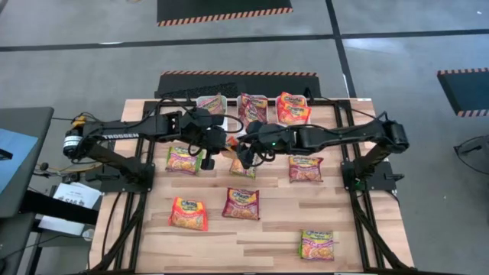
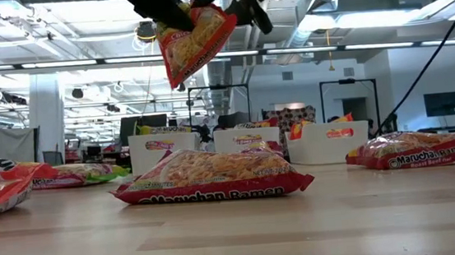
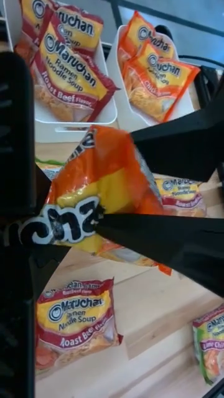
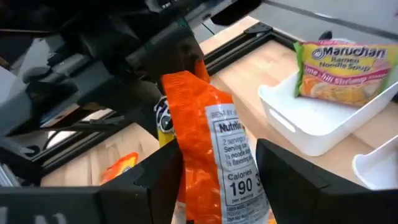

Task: Sort Maruchan noodles
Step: Put the orange noodle pack into the right white bin

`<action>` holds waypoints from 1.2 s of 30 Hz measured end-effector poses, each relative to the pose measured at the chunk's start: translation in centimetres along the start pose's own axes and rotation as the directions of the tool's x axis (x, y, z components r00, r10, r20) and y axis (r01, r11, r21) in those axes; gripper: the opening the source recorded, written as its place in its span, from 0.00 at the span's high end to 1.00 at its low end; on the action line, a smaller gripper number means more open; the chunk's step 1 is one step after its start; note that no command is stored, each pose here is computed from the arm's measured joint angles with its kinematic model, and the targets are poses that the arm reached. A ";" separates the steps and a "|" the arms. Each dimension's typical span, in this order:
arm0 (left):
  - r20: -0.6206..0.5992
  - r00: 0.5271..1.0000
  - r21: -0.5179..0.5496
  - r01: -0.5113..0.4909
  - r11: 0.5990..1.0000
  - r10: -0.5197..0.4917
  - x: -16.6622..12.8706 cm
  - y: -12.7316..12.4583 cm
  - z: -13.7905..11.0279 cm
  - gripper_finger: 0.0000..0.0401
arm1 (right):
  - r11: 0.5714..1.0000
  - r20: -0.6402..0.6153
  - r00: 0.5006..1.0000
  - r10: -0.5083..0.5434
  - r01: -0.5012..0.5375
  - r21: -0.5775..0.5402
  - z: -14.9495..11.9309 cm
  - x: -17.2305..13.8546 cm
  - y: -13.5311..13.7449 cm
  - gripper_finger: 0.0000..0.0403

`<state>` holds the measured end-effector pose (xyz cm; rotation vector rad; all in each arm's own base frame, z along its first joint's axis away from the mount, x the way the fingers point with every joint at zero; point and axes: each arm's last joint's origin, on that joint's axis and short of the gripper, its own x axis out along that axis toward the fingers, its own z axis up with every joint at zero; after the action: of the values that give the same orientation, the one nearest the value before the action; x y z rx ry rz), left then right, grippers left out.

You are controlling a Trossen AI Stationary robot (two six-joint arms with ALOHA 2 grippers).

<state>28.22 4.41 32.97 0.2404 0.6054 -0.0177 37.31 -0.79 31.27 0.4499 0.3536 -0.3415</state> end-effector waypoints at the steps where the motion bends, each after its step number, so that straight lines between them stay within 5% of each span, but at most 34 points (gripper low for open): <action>1: -0.001 1.000 0.000 0.000 1.000 0.000 0.0 0.0 0.0 1.00 | 1.000 -0.004 1.000 0.004 -0.003 0.009 -0.1 0.1 0.0 0.44; 6: 0.000 1.000 0.000 -0.011 1.000 0.011 0.0 0.0 0.0 1.00 | 1.000 -0.003 1.000 0.018 -0.018 0.013 -0.1 0.0 0.2 0.56; 15: -0.008 0.999 0.021 -0.045 0.999 0.045 0.0 0.1 0.0 1.00 | 0.998 -0.009 0.998 0.054 -0.054 0.016 0.0 -0.1 0.4 0.94; 23: -0.018 0.998 -0.080 -0.063 0.995 0.062 0.2 0.4 -0.1 0.96 | 0.998 -0.003 0.998 0.065 -0.065 0.017 0.4 -0.2 0.6 0.93; 36: -0.027 0.991 -0.221 -0.132 0.966 0.129 1.1 0.8 0.0 0.62 | 0.999 -0.094 0.994 0.048 -0.046 0.024 2.4 -0.7 -0.5 0.94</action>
<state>29.15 5.21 32.50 0.0623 0.5977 0.1783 37.07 -2.15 33.38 0.4961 0.4306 -0.2789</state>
